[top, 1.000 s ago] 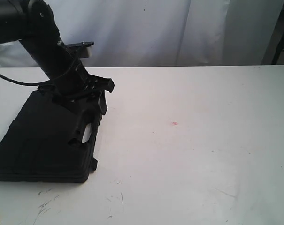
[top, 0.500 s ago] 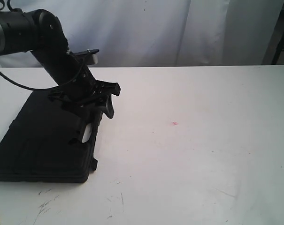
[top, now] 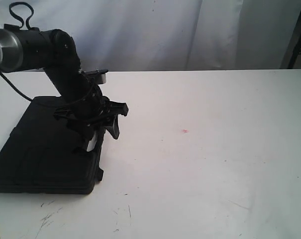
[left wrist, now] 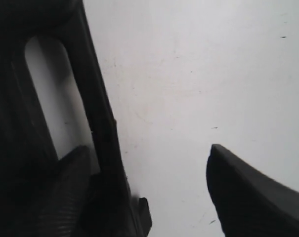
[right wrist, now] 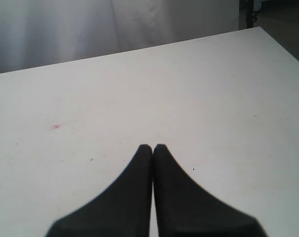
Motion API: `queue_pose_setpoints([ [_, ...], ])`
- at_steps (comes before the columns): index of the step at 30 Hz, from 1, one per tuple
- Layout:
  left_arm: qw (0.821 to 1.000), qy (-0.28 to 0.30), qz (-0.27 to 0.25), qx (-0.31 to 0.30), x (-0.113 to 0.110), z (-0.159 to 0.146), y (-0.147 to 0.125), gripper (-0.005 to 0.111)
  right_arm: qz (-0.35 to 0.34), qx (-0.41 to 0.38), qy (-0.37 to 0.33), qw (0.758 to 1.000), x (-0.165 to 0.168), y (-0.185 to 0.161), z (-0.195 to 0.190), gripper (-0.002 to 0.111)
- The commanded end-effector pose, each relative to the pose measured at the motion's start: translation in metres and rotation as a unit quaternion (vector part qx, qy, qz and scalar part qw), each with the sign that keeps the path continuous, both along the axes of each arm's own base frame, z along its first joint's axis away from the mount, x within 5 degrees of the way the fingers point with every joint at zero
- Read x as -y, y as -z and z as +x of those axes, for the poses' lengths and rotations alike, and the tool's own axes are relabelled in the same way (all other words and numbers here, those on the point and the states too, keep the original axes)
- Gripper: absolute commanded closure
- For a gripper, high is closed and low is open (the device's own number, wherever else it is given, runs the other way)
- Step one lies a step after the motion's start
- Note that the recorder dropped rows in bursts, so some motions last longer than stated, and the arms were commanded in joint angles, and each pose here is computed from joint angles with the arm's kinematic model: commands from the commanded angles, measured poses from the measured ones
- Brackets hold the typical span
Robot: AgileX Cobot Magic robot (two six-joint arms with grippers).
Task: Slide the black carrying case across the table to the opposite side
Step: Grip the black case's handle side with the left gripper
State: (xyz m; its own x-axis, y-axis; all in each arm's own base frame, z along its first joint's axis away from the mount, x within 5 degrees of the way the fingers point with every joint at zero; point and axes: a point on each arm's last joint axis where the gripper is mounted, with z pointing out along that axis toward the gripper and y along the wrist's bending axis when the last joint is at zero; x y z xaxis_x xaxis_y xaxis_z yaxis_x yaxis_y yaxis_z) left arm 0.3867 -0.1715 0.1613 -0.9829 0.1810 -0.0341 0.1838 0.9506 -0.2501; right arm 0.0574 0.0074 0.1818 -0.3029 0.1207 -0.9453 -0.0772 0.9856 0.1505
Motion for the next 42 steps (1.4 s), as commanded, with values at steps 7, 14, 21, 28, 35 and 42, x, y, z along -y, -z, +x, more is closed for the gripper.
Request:
queue_pose_setpoints([
  [7, 1.0, -0.002, 0.024, -0.019, 0.0, 0.001, 0.018, 0.043, 0.0, 0.004, 0.003, 1.0, 0.0, 0.0, 0.0, 0.108],
  [14, 0.999, -0.002, 0.03, -0.033, 0.0, 0.002, 0.032, 0.043, 0.0, 0.004, 0.003, 1.0, 0.0, 0.0, 0.0, 0.108],
  [21, 0.998, -0.005, 0.035, -0.046, 0.0, 0.002, 0.043, 0.043, 0.0, 0.004, 0.003, 1.0, 0.0, 0.0, 0.0, 0.108],
  [28, 0.998, -0.022, 0.03, -0.05, 0.001, 0.002, 0.043, 0.106, 0.0, 0.004, 0.003, 1.0, 0.0, 0.0, 0.0, 0.108],
  [35, 0.996, -0.062, -0.031, -0.05, 0.012, 0.004, 0.039, 0.107, 0.0, 0.004, 0.003, 1.0, 0.0, 0.0, 0.0, 0.108],
  [42, 0.988, -0.089, -0.109, -0.068, 0.025, 0.003, 0.033, 0.107, 0.0, 0.004, 0.003, 1.0, 0.0, 0.0, 0.0, 0.108],
])
